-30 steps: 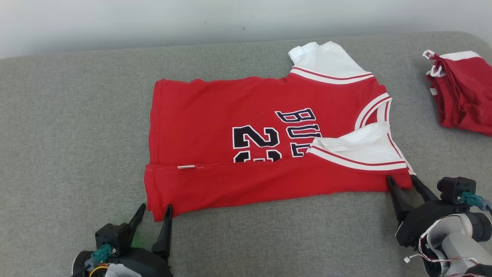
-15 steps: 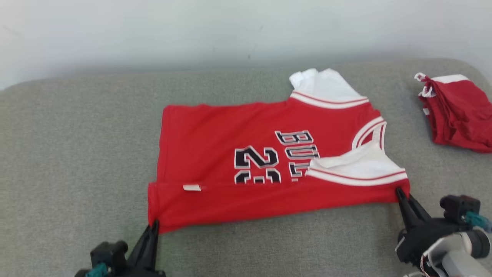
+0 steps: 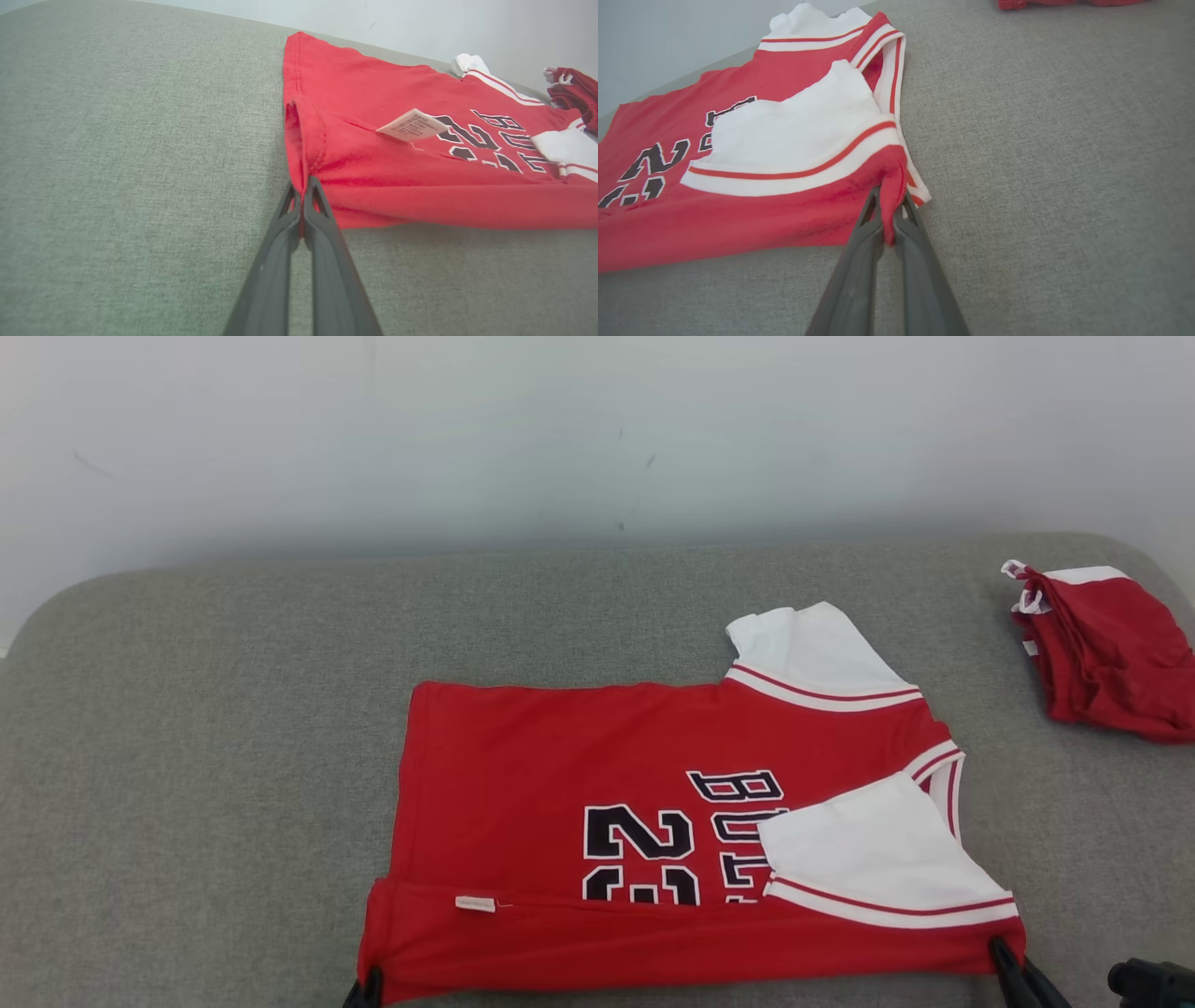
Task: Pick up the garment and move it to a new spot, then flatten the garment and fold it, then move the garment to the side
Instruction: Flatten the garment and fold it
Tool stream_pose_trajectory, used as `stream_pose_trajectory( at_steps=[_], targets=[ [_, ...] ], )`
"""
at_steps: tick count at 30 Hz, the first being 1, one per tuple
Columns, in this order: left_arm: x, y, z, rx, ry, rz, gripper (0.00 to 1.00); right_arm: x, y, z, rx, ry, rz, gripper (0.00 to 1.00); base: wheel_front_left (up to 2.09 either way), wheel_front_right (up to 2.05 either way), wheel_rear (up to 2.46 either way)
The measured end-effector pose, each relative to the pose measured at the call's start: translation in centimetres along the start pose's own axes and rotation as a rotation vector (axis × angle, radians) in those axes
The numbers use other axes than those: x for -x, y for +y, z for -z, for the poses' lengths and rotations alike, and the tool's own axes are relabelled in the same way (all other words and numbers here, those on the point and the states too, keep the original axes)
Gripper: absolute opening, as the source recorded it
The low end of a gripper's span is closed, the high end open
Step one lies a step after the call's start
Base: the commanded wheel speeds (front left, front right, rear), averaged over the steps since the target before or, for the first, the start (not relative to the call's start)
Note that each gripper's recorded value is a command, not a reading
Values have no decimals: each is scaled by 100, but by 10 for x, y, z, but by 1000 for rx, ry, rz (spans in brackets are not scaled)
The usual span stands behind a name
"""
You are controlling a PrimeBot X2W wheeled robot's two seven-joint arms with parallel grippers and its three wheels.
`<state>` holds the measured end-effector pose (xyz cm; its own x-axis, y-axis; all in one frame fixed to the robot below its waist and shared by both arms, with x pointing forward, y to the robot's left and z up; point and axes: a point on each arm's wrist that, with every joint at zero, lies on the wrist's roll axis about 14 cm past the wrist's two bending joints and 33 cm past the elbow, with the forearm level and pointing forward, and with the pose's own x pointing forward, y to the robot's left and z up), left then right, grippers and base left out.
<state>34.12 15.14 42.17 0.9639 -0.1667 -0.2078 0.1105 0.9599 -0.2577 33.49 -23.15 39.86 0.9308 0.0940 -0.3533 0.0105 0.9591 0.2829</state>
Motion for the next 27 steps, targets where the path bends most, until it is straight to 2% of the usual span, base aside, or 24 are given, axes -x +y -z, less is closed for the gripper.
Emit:
stream_pose_trajectory(
  at_steps=[1,2,3,4,9,17,22,25,27],
  targets=[
    [1,0,2,-1,6,-3,0,3,0,3,-4,10,4,0,0,0,0],
    [2,-1,2,-2,7,-2,39,5,0,5,-3,14,8,31,0,0,0],
    [2,-1,2,-2,7,-2,97,5,0,5,-3,14,8,100,0,0,0],
    [1,-2,2,-2,5,-1,100,7,1,4,0,10,9,100,0,0,0],
    [-1,-6,-10,-12,-37,3,100,5,16,-25,31,-85,-20,100,0,0,0],
    [-6,-4,-73,-48,-236,-27,100,13,49,-96,86,-372,-81,100,0,0,0],
    [-1,1,-116,-125,-369,-52,100,19,66,-114,92,-471,-104,100,0,0,0],
    [2,2,-126,-168,-400,-60,100,19,72,-113,95,-482,-111,100,0,0,0],
    [4,3,-123,-155,-396,-68,100,18,74,-111,82,-483,-110,100,0,0,0]
  ],
)
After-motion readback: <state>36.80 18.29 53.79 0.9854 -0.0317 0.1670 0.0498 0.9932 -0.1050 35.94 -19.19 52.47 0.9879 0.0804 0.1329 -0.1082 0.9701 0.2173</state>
